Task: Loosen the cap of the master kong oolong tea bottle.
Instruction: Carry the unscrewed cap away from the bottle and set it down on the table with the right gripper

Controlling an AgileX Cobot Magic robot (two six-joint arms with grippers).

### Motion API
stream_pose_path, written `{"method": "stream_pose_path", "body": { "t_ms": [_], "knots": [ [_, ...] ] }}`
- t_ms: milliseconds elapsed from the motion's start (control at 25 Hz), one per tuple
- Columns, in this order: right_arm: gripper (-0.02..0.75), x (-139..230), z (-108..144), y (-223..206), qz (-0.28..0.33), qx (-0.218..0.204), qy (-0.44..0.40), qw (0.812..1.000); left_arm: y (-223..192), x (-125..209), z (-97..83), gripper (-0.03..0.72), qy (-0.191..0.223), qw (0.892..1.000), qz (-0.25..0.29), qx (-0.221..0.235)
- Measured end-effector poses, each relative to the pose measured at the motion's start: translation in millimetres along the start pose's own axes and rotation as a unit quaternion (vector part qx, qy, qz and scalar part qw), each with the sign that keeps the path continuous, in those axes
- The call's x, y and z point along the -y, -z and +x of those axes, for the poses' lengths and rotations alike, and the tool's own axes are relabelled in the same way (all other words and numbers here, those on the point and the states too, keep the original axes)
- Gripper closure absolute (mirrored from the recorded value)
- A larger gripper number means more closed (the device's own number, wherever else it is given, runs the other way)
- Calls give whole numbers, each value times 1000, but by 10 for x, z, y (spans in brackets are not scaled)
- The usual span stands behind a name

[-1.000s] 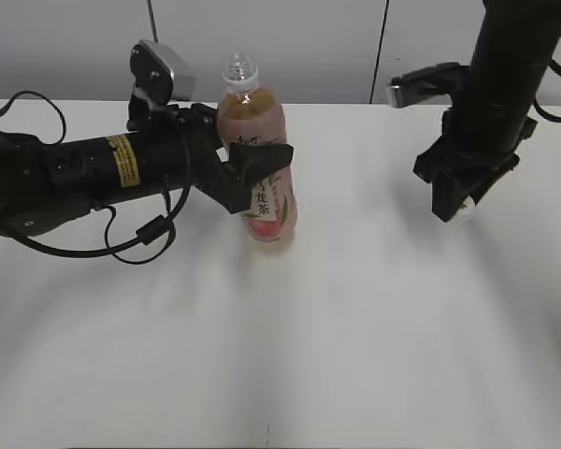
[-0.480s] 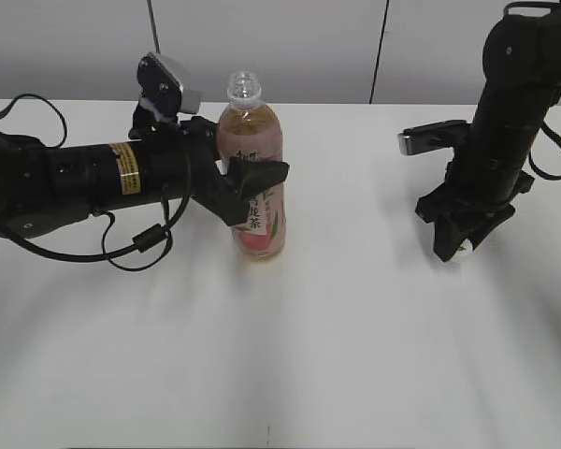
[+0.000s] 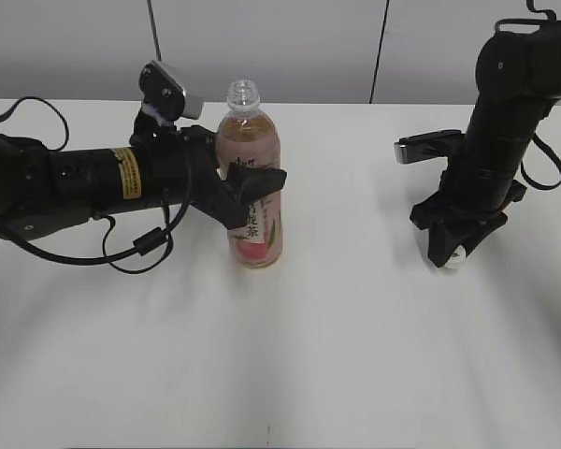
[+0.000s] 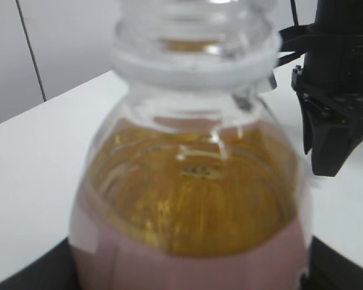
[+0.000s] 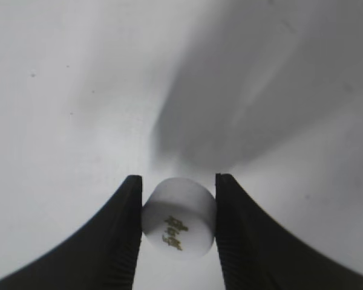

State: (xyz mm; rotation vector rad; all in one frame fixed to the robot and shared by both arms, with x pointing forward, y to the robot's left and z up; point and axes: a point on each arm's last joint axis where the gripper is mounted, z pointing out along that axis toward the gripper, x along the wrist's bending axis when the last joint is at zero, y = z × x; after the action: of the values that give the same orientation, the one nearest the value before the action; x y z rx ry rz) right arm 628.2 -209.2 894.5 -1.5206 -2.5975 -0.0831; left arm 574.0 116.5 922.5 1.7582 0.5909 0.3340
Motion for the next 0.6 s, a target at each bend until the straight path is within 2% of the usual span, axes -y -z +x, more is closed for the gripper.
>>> {"method": "stream_pose_path", "body": {
  "t_ms": [480, 600],
  "knots": [
    [458, -14, -5, 0, -8, 3, 0, 1000, -18, 55, 5, 267, 17, 1000, 7, 1],
    [433, -16, -3, 0, -9, 2, -1, 1000, -18, 56, 4, 267, 16, 1000, 7, 2]
  ]
}}
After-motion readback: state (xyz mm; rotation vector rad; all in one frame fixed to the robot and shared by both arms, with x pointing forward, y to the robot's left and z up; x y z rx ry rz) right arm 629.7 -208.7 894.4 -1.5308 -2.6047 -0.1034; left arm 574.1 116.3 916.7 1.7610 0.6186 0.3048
